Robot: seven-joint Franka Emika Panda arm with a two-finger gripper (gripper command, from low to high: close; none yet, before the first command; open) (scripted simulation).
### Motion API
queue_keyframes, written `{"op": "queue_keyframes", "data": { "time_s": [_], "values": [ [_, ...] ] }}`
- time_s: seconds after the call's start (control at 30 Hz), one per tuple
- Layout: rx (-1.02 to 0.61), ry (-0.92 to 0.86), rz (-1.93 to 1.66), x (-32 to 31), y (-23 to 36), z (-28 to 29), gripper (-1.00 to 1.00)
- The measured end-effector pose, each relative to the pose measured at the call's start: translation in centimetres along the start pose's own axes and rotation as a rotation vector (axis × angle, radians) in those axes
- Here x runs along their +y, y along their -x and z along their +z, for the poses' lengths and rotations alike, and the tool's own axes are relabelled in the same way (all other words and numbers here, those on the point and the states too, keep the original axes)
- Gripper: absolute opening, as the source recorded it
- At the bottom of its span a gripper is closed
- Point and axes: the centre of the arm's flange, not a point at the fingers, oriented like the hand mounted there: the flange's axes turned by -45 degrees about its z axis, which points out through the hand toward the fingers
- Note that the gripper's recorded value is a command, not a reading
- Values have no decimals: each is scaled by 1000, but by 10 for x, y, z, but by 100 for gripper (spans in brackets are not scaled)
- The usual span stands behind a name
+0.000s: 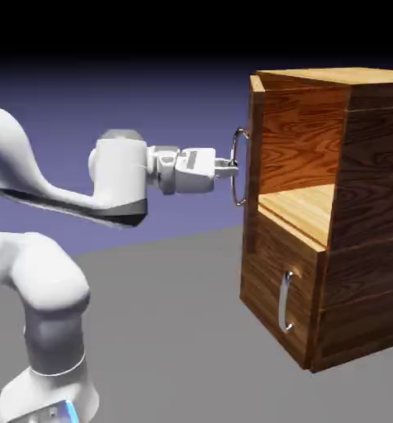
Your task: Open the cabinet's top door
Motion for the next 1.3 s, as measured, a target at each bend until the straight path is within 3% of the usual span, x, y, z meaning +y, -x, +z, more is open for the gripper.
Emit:
{"op": "queue_keyframes", "data": {
  "time_s": [0.8, 1.3],
  "values": [
    [-1, 596, 0, -127, 0, -122, -100],
    [-1, 917, 0, -218, 0, -151, -100]
  ]
}}
